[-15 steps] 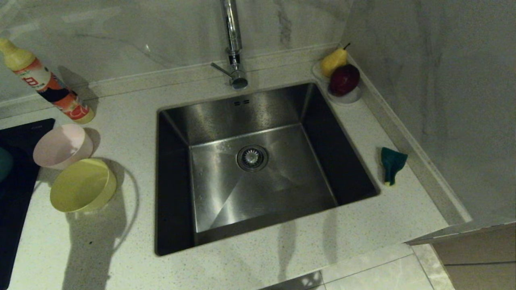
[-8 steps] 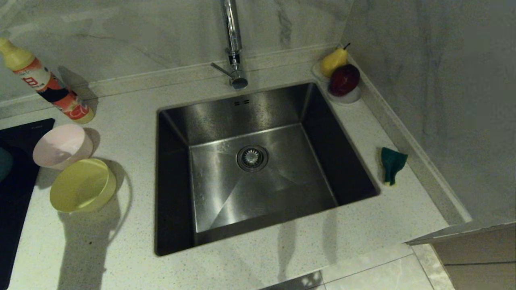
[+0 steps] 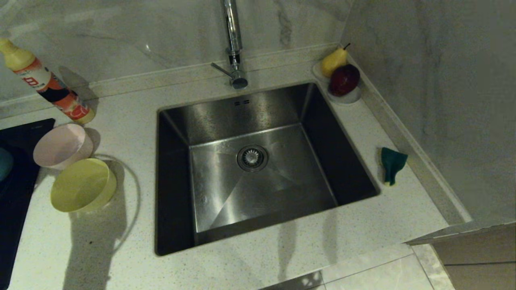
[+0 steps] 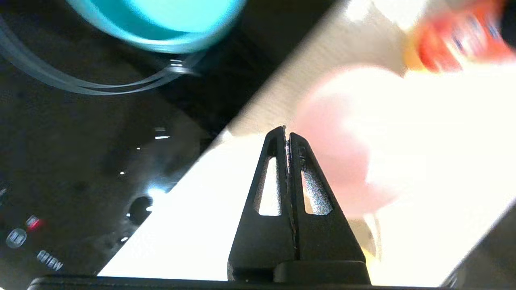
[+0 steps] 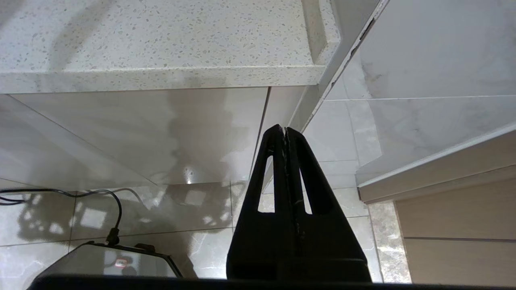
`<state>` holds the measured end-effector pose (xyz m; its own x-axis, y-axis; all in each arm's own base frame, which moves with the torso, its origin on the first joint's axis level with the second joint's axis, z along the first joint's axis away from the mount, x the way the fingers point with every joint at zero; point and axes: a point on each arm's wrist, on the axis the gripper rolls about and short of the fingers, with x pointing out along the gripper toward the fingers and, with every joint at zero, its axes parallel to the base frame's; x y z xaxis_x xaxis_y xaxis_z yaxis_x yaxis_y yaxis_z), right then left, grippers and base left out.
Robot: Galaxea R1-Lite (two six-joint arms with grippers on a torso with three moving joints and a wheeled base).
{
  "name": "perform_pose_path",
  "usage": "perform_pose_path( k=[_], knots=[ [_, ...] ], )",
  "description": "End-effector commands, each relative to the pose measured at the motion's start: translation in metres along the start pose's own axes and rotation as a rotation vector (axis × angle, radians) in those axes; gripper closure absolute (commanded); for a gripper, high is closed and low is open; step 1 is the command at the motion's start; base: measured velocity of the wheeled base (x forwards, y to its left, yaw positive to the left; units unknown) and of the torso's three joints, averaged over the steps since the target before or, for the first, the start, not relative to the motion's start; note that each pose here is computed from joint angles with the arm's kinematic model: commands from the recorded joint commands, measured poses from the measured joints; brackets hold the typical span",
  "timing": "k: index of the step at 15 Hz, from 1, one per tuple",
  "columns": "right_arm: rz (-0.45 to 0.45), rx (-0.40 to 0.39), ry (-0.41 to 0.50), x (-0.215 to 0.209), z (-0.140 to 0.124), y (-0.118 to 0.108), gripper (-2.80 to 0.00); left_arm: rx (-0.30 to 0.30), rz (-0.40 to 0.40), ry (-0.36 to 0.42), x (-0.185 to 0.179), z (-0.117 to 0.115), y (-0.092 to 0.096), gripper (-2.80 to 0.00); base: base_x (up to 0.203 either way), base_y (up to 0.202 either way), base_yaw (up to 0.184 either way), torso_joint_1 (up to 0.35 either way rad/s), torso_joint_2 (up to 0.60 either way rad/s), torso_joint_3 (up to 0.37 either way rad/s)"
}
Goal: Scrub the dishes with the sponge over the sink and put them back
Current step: Place the bowl on the bowl
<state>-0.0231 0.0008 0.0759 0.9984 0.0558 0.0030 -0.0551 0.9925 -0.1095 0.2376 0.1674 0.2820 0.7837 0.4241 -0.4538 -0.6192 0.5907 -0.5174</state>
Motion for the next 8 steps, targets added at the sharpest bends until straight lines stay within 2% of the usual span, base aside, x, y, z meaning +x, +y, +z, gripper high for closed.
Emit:
perform_pose_path(
  k=[1, 3, 4, 8],
  knots=[
    [0.001, -0.001, -0.003, 0.0, 0.0, 0.0, 0.0, 0.071, -0.052, 0.029, 0.002, -0.009, -0.017, 0.0, 0.0, 0.0, 0.0, 0.0, 0.0, 0.0],
    [0.001, -0.001, -0.003, 0.0, 0.0, 0.0, 0.0, 0.102, -0.072, 0.044, 0.011, -0.01, -0.026, 0.0, 0.0, 0.0, 0.0, 0.0, 0.0, 0.0],
    [0.001, -0.001, -0.003, 0.0, 0.0, 0.0, 0.0, 0.103, -0.07, 0.053, 0.018, -0.009, -0.027, -2.8, 0.0, 0.0, 0.0, 0.0, 0.0, 0.0],
    [0.001, -0.001, -0.003, 0.0, 0.0, 0.0, 0.0, 0.09, -0.043, 0.105, 0.046, -0.01, -0.025, -2.8, 0.0, 0.0, 0.0, 0.0, 0.0, 0.0]
  ],
)
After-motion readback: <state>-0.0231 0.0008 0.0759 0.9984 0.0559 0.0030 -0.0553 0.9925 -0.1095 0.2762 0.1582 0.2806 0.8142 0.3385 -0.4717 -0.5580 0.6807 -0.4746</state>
